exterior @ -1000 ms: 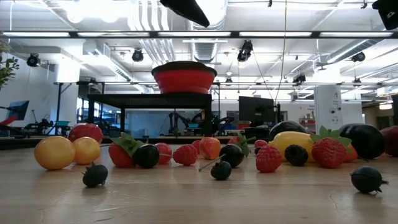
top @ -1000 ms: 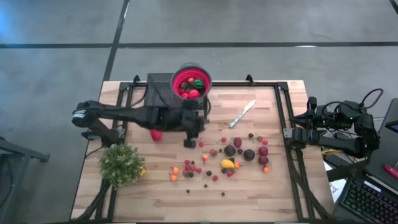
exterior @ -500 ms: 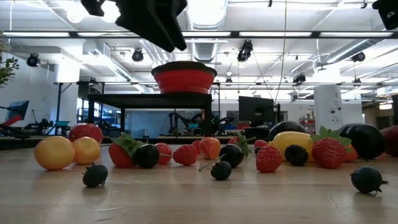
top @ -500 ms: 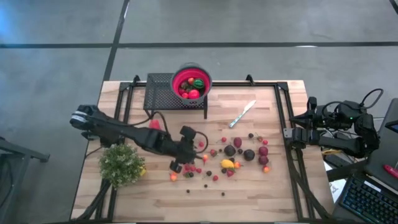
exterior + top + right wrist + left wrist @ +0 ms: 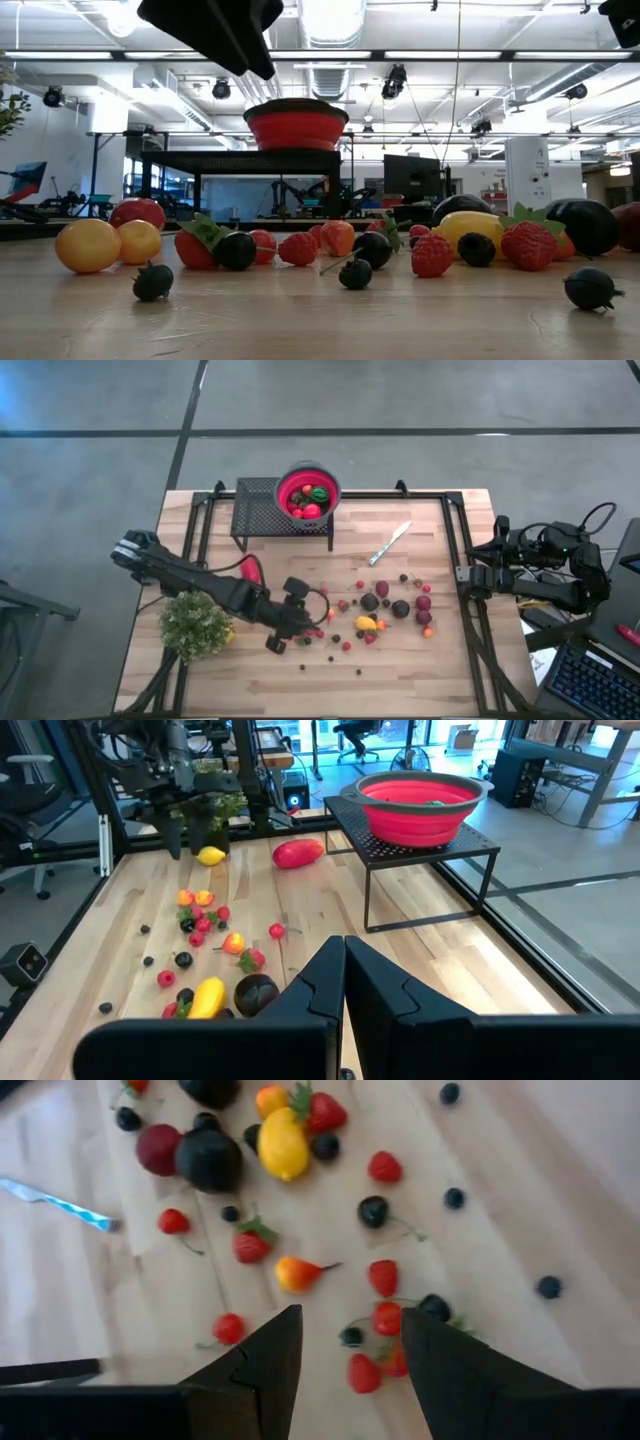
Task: Pick & Place Fruit
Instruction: Put the orange pear into the red gray strainer bowl on the shelf
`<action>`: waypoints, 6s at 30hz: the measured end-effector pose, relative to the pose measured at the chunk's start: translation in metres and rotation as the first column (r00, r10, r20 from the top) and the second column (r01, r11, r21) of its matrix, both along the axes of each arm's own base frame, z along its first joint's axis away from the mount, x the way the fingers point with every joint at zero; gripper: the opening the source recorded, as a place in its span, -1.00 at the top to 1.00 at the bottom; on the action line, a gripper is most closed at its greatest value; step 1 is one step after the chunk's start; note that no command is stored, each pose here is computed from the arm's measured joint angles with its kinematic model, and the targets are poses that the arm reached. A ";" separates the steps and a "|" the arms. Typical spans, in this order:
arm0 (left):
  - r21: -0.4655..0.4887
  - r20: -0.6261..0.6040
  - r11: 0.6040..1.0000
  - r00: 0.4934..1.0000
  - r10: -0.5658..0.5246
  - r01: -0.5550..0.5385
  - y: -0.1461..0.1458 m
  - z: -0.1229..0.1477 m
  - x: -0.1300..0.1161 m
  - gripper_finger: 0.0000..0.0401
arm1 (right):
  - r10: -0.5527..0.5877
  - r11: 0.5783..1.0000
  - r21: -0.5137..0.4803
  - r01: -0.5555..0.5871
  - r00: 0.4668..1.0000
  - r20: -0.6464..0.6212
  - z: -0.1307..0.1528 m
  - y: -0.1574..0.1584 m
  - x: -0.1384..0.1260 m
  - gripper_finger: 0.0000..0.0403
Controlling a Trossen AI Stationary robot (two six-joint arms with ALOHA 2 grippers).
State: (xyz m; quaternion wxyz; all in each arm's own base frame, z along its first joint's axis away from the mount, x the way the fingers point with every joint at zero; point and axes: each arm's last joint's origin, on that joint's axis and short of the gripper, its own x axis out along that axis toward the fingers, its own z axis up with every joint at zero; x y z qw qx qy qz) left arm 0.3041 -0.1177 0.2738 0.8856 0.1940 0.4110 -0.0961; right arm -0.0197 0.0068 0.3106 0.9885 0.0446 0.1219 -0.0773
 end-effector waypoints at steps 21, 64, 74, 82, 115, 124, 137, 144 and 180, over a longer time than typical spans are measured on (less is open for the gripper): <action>-0.121 -0.149 0.992 0.989 0.001 -0.019 -0.010 -0.020 0.000 0.12 | 0.000 1.000 -0.001 0.000 1.000 0.000 0.000 0.000 0.000 0.96; -0.130 -0.351 0.978 0.930 0.106 -0.161 -0.008 -0.040 -0.007 -0.22 | 0.000 1.000 0.000 0.000 1.000 0.000 0.000 0.000 0.000 0.96; -0.140 -0.357 0.984 0.932 0.052 -0.109 -0.014 -0.040 -0.010 -0.23 | 0.000 1.000 0.000 0.000 1.000 0.000 0.000 0.000 0.000 0.96; -0.132 -0.354 0.990 0.935 -0.006 -0.043 -0.025 -0.040 -0.015 -0.23 | 0.000 1.000 -0.001 0.000 1.000 0.000 0.000 0.000 0.000 0.96; -0.095 -0.253 0.986 0.954 -0.159 0.139 -0.033 -0.059 -0.016 -0.23 | 0.000 1.000 0.000 0.000 1.000 0.000 0.000 0.000 0.000 0.96; -0.106 -0.275 0.982 0.944 -0.181 0.157 -0.032 -0.071 -0.021 -0.23 | 0.000 1.000 -0.001 0.000 1.000 0.000 0.000 0.000 0.000 0.96; -0.110 -0.274 0.974 0.936 -0.223 0.200 -0.030 -0.090 -0.027 -0.23 | 0.000 1.000 -0.001 0.000 1.000 0.000 0.000 0.000 0.000 0.96; -0.102 -0.285 0.971 0.929 -0.236 0.216 -0.031 -0.097 -0.032 -0.23 | 0.000 1.000 -0.001 0.000 1.000 0.000 0.000 0.000 0.000 0.96; -0.104 -0.217 0.959 0.935 -0.281 0.264 -0.026 -0.127 -0.042 0.10 | 0.001 1.000 -0.002 -0.001 1.000 0.000 0.000 0.000 0.000 0.96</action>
